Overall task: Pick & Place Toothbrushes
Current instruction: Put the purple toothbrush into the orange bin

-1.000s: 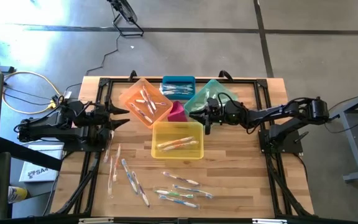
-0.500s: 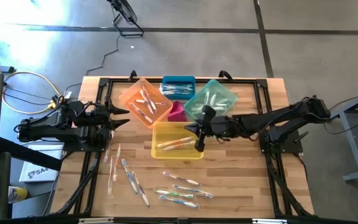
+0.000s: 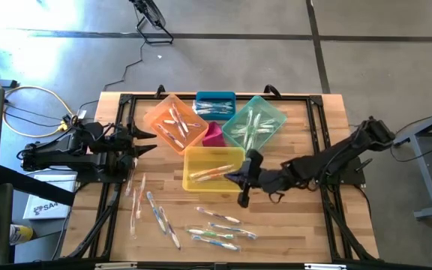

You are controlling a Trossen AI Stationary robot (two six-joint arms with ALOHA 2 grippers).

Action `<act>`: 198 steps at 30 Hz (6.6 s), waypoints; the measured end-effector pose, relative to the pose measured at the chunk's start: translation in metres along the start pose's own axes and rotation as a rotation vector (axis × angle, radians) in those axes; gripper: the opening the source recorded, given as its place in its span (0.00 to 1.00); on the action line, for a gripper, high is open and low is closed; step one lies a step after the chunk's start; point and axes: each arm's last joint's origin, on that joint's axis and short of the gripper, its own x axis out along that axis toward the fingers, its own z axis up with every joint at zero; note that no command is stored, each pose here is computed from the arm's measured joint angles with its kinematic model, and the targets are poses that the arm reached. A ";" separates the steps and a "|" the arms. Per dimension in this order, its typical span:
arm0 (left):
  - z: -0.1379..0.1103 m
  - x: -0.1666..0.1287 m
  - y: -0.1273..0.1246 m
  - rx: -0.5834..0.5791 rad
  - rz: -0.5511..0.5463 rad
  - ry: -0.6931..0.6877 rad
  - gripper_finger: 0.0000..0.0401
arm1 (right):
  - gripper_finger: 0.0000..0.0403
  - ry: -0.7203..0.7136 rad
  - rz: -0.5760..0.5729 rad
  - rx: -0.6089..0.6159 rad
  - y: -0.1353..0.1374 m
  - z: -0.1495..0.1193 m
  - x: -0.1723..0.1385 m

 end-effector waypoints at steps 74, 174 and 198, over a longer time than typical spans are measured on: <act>-0.007 0.000 0.000 -0.071 0.003 0.071 0.41 | 0.28 0.799 0.011 0.033 0.064 -0.125 0.086; -0.010 0.000 0.000 -0.120 0.007 0.106 0.41 | 0.01 0.670 -0.086 0.030 0.088 -0.104 0.083; -0.012 0.000 0.000 -0.123 0.009 0.127 0.41 | 0.32 0.739 -0.107 0.066 0.077 -0.116 0.086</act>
